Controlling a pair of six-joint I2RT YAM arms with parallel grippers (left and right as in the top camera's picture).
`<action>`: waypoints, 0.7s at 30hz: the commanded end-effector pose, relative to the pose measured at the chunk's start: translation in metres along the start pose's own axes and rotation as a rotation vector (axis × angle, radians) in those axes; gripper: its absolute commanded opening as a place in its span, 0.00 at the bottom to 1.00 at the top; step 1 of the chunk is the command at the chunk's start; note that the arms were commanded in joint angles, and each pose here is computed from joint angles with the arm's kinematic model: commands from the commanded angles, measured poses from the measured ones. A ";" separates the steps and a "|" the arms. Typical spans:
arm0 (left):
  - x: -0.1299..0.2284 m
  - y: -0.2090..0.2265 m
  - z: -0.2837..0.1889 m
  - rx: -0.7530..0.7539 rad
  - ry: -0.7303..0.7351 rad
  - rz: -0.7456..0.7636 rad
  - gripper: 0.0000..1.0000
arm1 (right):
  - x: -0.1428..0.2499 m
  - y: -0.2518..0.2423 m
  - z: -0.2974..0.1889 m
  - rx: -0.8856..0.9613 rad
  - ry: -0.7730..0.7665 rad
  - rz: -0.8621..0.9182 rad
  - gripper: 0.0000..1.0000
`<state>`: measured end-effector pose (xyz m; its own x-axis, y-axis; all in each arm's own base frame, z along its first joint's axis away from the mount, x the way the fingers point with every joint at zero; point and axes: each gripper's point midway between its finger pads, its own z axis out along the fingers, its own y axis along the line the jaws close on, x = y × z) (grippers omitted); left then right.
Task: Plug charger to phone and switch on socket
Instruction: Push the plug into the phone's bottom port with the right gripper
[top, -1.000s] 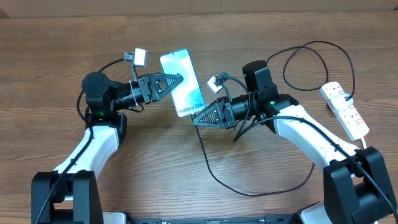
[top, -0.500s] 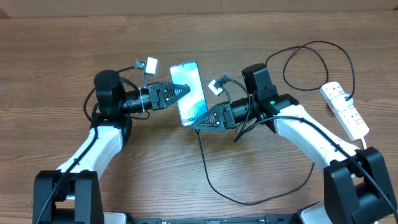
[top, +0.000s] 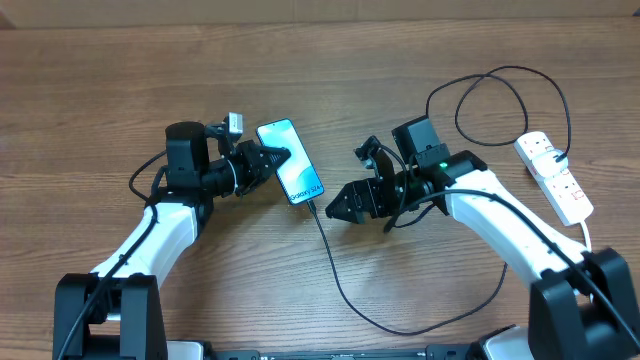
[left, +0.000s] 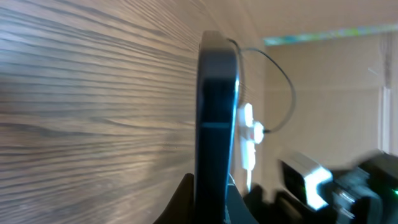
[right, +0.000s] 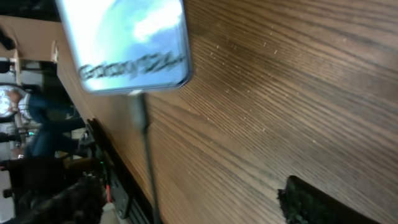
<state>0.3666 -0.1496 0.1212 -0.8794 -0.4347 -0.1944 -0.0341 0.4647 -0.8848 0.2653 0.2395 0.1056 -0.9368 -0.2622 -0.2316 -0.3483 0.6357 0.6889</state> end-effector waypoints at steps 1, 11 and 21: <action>-0.008 0.001 0.003 -0.049 -0.054 0.053 0.04 | -0.008 0.020 -0.008 0.019 -0.035 -0.142 0.81; -0.002 -0.003 0.009 -0.050 -0.041 0.065 0.04 | -0.004 0.024 0.025 0.253 -0.041 -0.296 0.75; 0.001 -0.014 0.010 0.006 -0.016 0.089 0.04 | -0.018 0.022 0.028 0.318 -0.111 -0.301 0.50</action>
<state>0.3730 -0.1551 0.1168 -0.8584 -0.4490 -0.2482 -0.0243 0.5189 -0.8545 0.2647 0.2774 0.0950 -0.7951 -0.4214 -0.4361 -0.5838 0.7266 0.3623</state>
